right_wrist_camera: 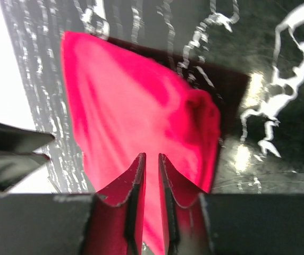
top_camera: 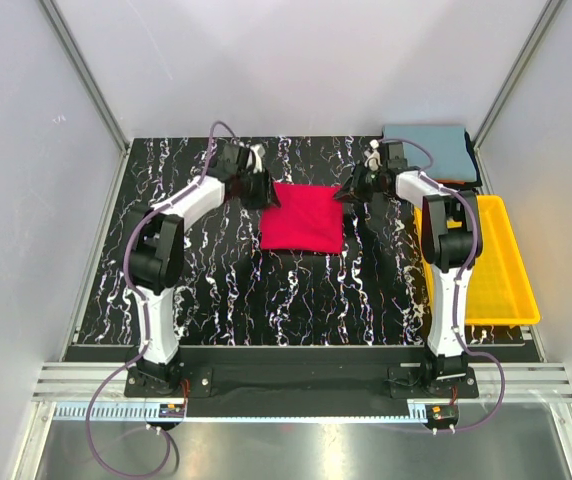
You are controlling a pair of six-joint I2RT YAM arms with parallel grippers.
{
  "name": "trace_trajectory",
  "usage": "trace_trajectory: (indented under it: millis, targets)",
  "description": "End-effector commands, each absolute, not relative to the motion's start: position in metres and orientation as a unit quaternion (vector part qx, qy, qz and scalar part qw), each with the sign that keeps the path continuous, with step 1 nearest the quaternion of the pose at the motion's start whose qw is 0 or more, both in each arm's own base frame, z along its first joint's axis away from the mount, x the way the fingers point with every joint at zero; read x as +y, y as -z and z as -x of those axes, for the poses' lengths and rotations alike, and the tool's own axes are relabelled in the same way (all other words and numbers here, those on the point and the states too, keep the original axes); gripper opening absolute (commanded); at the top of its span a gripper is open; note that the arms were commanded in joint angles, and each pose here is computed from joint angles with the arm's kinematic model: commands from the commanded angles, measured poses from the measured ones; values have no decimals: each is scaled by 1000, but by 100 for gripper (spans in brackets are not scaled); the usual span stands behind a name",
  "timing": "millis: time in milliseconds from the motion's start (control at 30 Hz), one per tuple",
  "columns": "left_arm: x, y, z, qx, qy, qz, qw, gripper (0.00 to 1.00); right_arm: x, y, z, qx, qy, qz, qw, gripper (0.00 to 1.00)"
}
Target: Fold and stack the t-shirts
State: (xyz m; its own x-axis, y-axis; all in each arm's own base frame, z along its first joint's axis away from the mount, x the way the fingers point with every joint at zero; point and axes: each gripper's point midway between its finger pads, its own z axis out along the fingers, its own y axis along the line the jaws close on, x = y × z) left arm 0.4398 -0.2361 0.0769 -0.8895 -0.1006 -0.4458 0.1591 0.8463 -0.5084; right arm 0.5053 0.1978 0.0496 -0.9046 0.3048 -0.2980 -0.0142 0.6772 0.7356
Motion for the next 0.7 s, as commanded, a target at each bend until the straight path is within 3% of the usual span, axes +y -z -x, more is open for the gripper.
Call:
trace_trajectory:
  millis: [0, 467, 667]
  targets:
    - [-242, -109, -474, 914, 292, -22, 281, 47, 205, -108, -523, 869, -419, -56, 257, 21]
    - [-224, -46, -530, 920, 296, 10, 256, 46, 193, -37, -550, 890, -379, -93, 238, 17]
    - [-228, -75, -534, 908, 319, -1, 270, 47, 183, -51, -562, 886, -368, -115, 258, 23]
